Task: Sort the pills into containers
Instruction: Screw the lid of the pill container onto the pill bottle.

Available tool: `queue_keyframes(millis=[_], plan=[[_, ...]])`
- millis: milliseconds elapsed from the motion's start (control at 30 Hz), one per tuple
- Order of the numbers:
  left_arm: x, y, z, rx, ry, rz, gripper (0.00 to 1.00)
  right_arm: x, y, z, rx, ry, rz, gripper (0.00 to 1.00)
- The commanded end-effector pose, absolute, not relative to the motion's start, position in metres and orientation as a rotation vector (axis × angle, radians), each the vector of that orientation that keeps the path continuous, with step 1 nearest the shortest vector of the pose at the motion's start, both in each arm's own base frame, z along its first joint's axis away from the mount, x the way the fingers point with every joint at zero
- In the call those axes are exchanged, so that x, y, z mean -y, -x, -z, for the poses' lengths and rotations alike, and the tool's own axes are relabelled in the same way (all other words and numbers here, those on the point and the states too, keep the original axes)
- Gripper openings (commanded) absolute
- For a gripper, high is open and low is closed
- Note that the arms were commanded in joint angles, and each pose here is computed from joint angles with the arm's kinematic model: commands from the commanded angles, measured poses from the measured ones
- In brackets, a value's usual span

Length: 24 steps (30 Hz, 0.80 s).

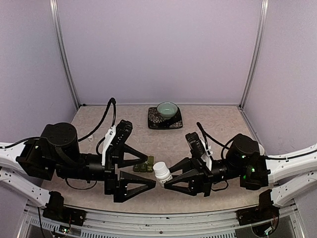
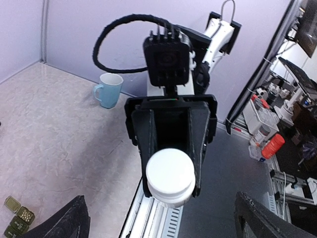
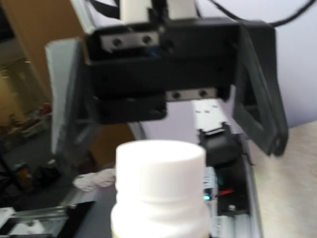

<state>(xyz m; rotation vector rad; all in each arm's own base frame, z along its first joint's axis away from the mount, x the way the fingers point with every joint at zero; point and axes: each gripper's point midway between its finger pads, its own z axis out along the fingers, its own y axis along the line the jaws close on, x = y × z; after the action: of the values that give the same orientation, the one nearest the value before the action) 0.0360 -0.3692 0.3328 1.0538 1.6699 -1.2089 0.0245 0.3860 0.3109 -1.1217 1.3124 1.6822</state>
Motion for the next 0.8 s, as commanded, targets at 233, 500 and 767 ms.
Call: queue_keyframes(millis=[233,500,767], plan=[[0.392,-0.085,-0.345,-1.795,-0.769,1.081,0.99,-0.392,-0.047,-0.309,-1.322,1.087,-1.516,0.25],[0.398,-0.093,-0.340,-1.811,-0.755,1.121,0.99,-0.389,-0.047,-0.314,-1.310,1.077,-1.518,0.25],[0.394,-0.094,-0.337,-1.819,-0.754,1.125,0.99,-0.387,-0.046,-0.320,-1.288,1.072,-1.517,0.25]])
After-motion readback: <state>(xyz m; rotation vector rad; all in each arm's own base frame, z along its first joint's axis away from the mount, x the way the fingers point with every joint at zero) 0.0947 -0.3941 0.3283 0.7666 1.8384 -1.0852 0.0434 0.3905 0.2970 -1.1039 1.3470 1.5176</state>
